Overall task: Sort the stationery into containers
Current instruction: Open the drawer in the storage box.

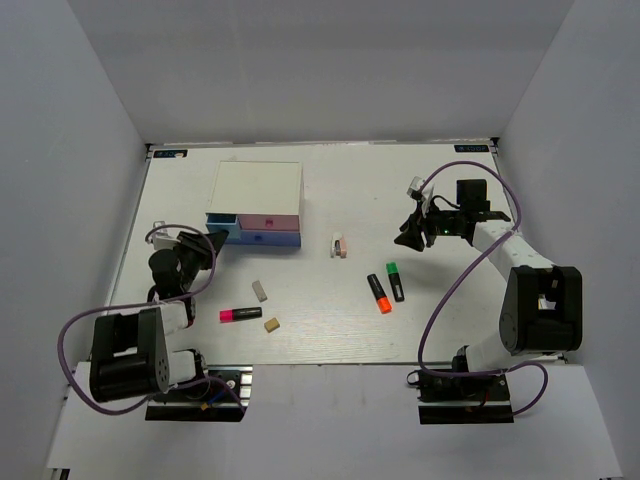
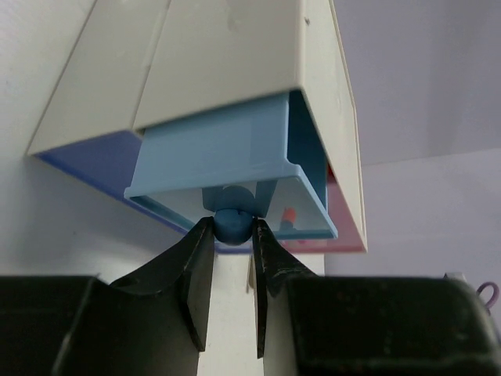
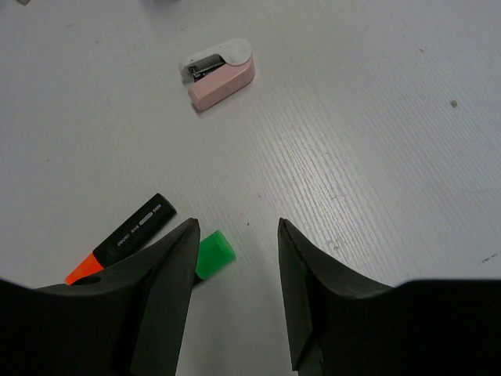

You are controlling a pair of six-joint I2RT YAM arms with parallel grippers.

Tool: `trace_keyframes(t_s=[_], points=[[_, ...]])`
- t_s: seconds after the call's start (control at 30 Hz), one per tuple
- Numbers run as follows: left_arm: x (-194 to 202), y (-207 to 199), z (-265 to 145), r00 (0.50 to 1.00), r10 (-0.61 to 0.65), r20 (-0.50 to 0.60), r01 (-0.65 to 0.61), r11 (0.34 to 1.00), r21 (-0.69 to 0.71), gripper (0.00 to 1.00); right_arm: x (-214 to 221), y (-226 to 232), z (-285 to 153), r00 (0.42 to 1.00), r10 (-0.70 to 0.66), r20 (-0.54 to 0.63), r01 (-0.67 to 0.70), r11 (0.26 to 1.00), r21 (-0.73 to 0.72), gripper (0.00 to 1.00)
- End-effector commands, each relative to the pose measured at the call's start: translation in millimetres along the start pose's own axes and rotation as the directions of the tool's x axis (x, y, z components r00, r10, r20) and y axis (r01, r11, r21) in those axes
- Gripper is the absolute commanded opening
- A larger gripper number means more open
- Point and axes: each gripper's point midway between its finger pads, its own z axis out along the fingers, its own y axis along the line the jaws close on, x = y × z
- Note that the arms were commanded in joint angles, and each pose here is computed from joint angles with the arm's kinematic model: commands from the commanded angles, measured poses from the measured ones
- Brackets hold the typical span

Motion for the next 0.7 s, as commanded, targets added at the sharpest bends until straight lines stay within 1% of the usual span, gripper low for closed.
trace_keyframes(t_s=[0.0,0.13,0.2,0.27,0.3,0.37,0.4,0.43,0.47,0.5,0.53,0.57,0.6,0.67], points=[[15.5,-0.1,-19.4,0.998,0.037,-0.045,-0.037,0.999,0.006,0.10,-8.6,-5.4,-1.0,1.000,-0.025,0.009,0.025,1.000,0.001,0.51],[22.0,2.2,-31.5,0.997,0.046,-0.056,-0.047,0.999,-0.013,0.10,-7.4,-5.3,1.2,1.000,-0.018,0.006,0.018,1.000,-0.008,0.51],[23.5,5.7,-34.6,0.997,0.050,-0.055,-0.051,0.998,-0.028,0.10,-7.8,-6.1,1.3,1.000,-0.016,0.008,0.016,1.000,-0.010,0.52],[25.4,6.9,-37.6,0.997,0.052,-0.062,-0.055,0.998,-0.040,0.10,-8.0,-4.1,2.1,1.000,-0.016,0.006,0.016,1.000,-0.015,0.56],[27.8,10.5,-39.2,0.996,0.052,-0.073,-0.056,0.997,-0.056,0.10,-6.2,-3.1,2.6,1.000,-0.008,0.003,0.008,1.000,-0.020,0.56],[29.7,12.9,-41.0,0.995,0.054,-0.080,-0.059,0.996,-0.067,0.16,-4.7,-1.2,3.0,1.000,-0.005,-0.001,0.005,1.000,-0.027,0.61],[28.9,14.3,-41.7,0.995,0.063,-0.076,-0.069,0.995,-0.075,0.22,-4.4,0.5,3.6,1.000,-0.008,-0.003,0.007,0.999,-0.033,0.62],[31.4,18.2,-42.7,0.995,0.053,-0.086,-0.061,0.994,-0.092,0.31,-3.7,3.5,4.9,1.000,-0.010,-0.008,0.009,0.999,-0.044,0.62],[29.8,19.2,-42.3,0.996,0.054,-0.077,-0.062,0.993,-0.098,0.51,-2.5,4.0,5.0,1.000,-0.013,-0.011,0.012,0.999,-0.047,0.65],[29.9,18.7,-43.1,0.996,0.054,-0.077,-0.062,0.993,-0.098,0.62,-3.6,5.5,5.5,1.000,-0.016,-0.009,0.016,0.998,-0.055,0.65],[31.1,20.6,-43.6,0.995,0.049,-0.082,-0.058,0.993,-0.106,0.70,-3.3,9.9,6.9,0.999,-0.033,-0.014,0.032,0.997,-0.072,0.66],[31.0,20.1,-44.4,0.995,0.059,-0.082,-0.067,0.992,-0.105,0.74,-3.0,11.1,8.1,0.999,-0.041,-0.016,0.040,0.996,-0.080,0.66],[32.5,22.3,-45.0,0.995,0.053,-0.088,-0.063,0.991,-0.114,0.74,-3.2,12.7,8.1,0.999,-0.045,-0.020,0.043,0.995,-0.086,0.66],[32.5,16.8,-47.7,0.993,0.064,-0.096,-0.073,0.992,-0.104,0.77,-3.4,16.5,11.4,0.996,-0.084,-0.027,0.081,0.992,-0.100,0.66]])
